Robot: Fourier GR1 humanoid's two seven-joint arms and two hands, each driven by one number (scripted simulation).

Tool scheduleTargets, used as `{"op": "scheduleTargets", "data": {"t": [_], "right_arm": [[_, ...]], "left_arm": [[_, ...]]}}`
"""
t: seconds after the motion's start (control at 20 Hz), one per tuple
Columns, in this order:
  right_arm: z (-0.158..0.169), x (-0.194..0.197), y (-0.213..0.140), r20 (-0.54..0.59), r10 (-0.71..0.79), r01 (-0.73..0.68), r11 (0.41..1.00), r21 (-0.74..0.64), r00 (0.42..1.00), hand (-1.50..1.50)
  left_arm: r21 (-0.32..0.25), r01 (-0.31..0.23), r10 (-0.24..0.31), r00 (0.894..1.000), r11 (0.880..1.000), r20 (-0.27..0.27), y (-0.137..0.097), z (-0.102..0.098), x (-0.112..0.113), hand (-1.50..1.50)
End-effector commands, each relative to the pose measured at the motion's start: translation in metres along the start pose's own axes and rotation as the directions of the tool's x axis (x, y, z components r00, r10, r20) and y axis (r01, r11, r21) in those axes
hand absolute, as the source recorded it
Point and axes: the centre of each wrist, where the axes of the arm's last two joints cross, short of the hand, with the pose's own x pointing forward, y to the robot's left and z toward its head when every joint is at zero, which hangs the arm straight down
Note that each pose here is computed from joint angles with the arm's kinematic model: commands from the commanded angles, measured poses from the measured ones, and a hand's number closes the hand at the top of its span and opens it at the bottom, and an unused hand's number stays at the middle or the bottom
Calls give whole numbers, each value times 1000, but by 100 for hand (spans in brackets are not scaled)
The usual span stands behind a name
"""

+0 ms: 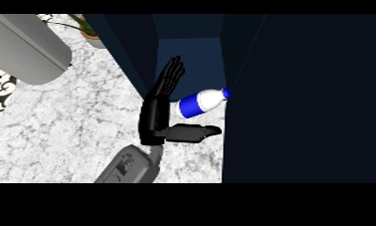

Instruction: Pick up the bottled water, place it into the cabinet and close the cabinet

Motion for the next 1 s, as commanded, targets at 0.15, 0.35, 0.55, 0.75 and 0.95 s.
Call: {"op": "scheduleTargets", "data": {"t": [0.15,0.35,0.55,0.75,0.95], "right_arm": [[-13,33,28,45,58,-58,998,-7,997,-150],[-10,37,23,-1,45,-44,995,85,999,150],[-4,39,29,-31,44,-37,980,195,999,150],[3,28,23,-36,34,-26,977,213,999,150],[-5,31,34,-106,54,-14,939,345,993,150]], "left_arm": [[-79,-119,116,993,990,-34,-13,36,12,-150],[-147,-117,110,993,982,-50,-8,65,11,150],[-136,-118,112,992,984,-52,31,86,10,150],[-161,-76,69,996,984,-49,75,94,20,150],[-154,-57,51,998,986,-47,94,94,42,150]]}}
